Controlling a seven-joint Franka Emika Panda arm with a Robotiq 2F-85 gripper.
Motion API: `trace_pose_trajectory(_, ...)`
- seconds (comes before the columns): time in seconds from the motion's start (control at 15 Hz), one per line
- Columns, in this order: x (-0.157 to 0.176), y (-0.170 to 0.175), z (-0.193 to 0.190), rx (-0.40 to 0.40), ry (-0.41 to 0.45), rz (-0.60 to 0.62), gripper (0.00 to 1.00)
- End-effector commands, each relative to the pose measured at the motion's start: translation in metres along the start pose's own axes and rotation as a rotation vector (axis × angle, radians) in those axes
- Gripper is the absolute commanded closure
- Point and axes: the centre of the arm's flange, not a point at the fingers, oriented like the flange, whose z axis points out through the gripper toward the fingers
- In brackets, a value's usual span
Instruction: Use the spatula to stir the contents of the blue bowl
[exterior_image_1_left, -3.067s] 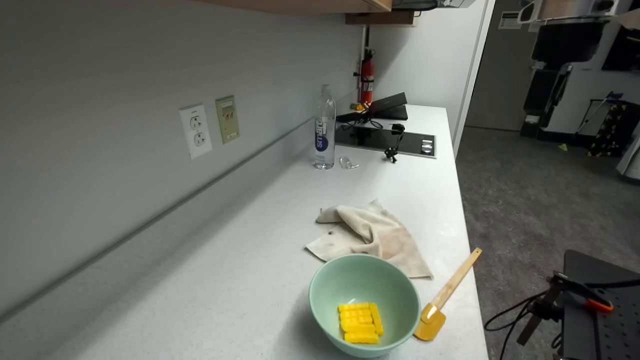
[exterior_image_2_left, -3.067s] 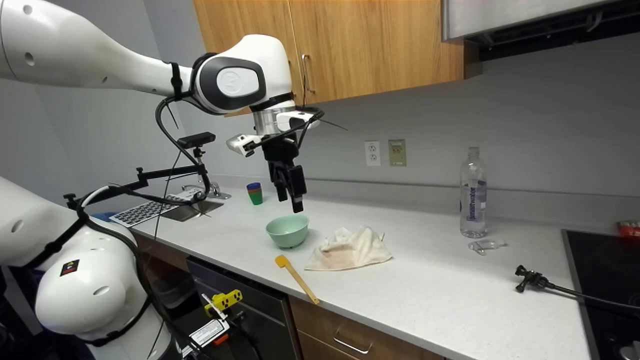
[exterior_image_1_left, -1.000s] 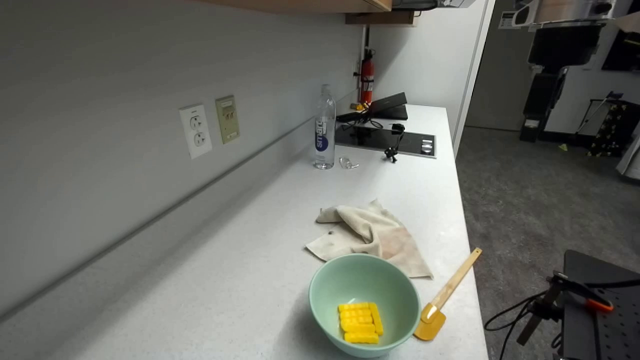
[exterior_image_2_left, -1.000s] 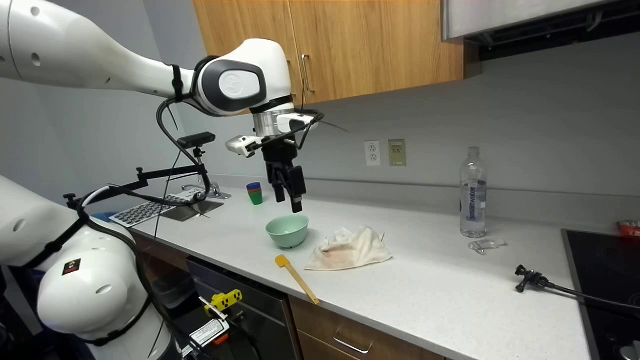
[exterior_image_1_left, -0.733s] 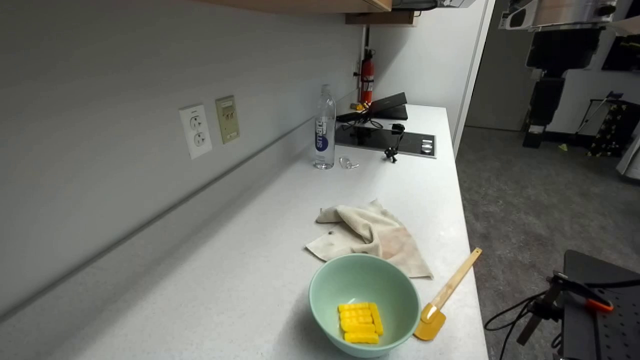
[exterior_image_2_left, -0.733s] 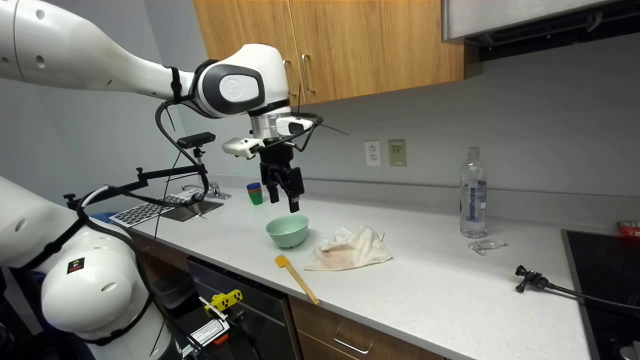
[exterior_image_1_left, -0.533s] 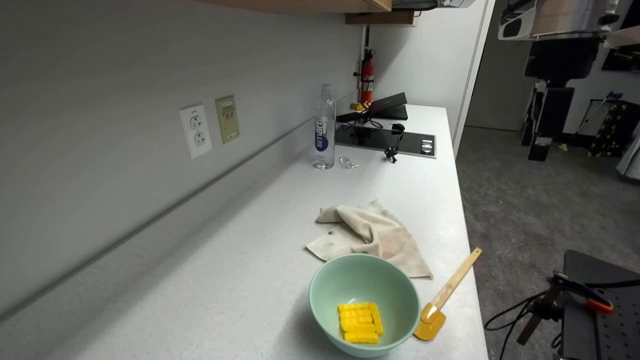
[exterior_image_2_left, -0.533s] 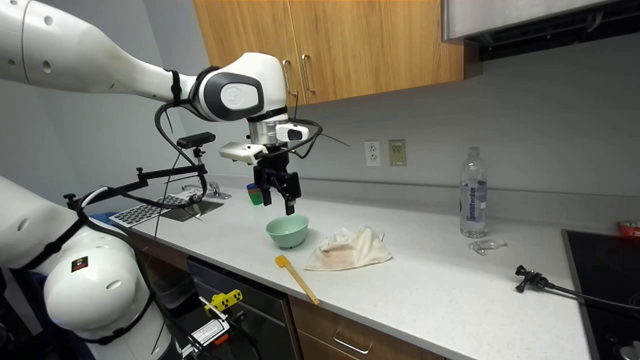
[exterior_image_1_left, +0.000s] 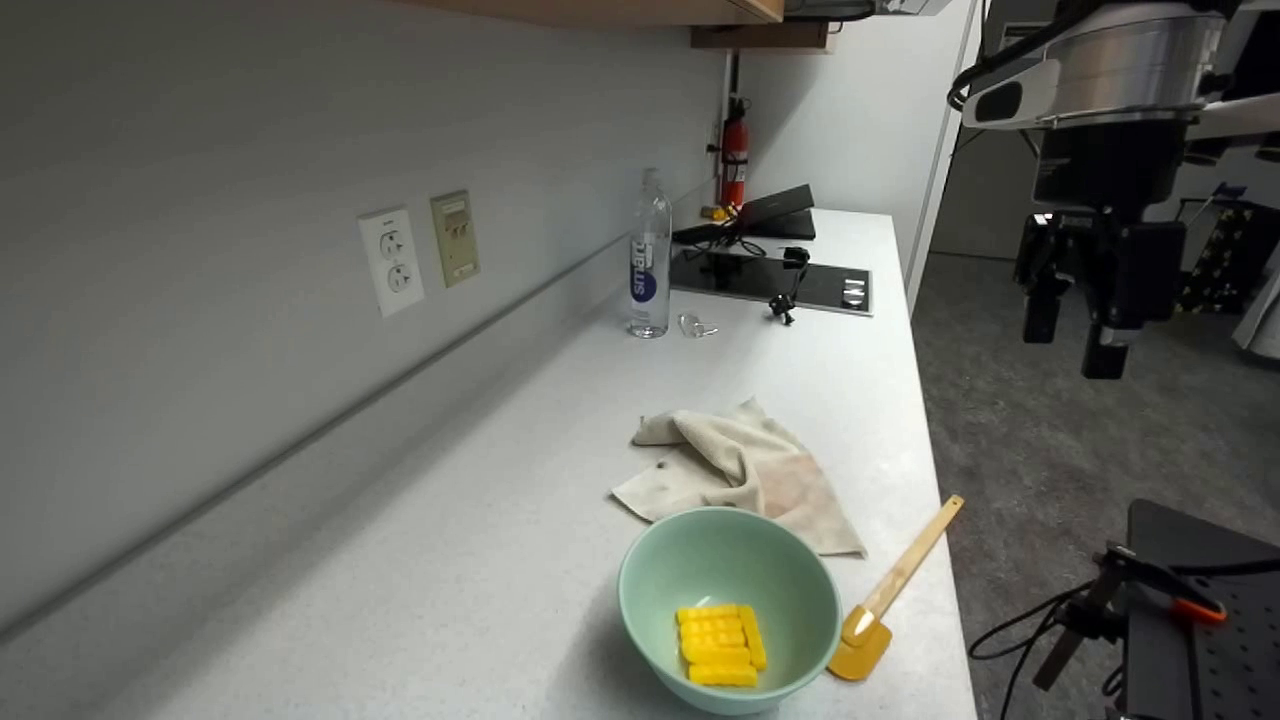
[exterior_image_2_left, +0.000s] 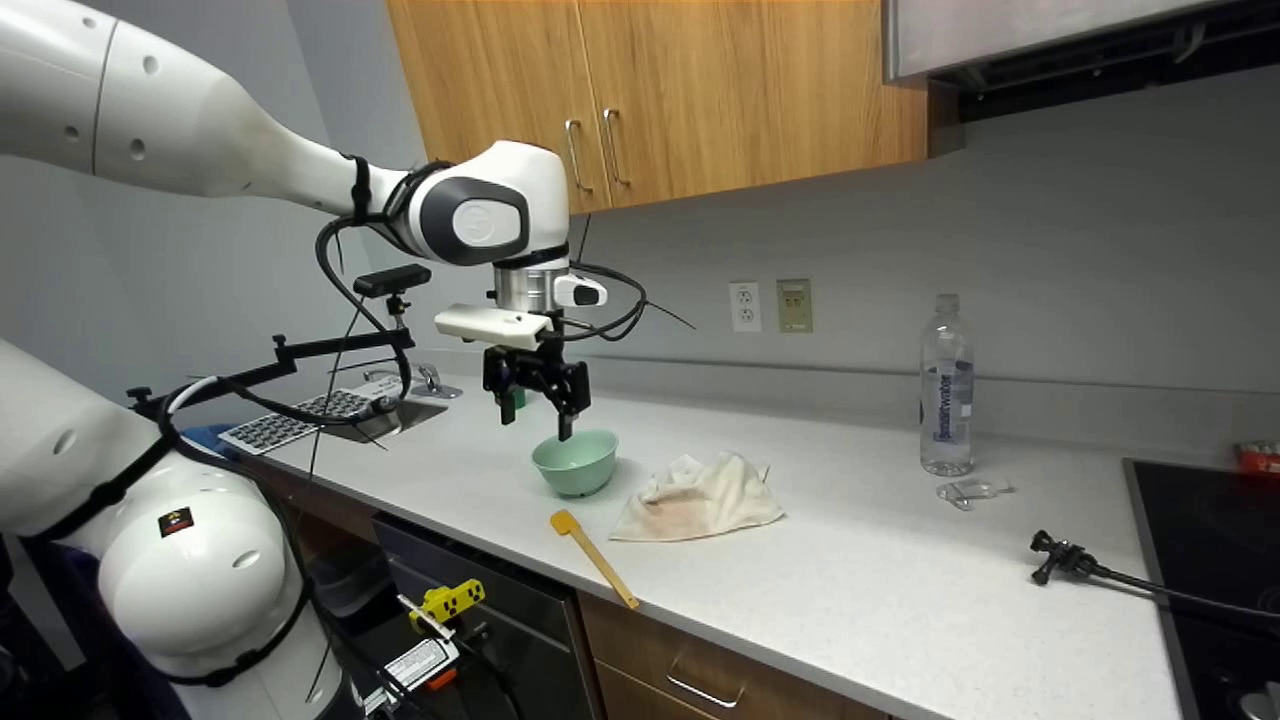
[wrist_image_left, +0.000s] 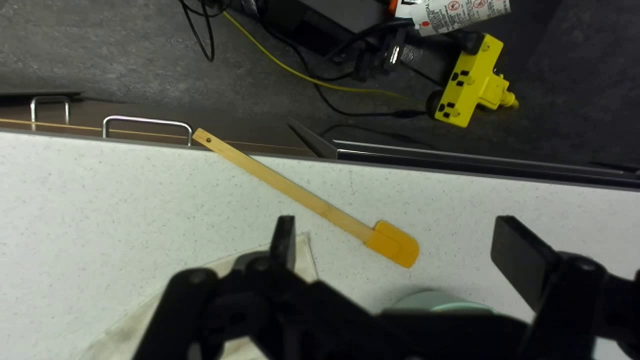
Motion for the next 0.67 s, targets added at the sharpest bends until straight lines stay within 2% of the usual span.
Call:
trace_pose_trajectory(0.0,0.000,0.000,0.000,0.001,-0.001,-0.003,0.00)
trace_pose_trajectory(0.33,0.000,0.001,0.000,0.002,-0.001,-0.007,0.00)
trace_pose_trajectory(0.6,0.007,0.002,0.011,0.003,0.006,-0.121,0.00)
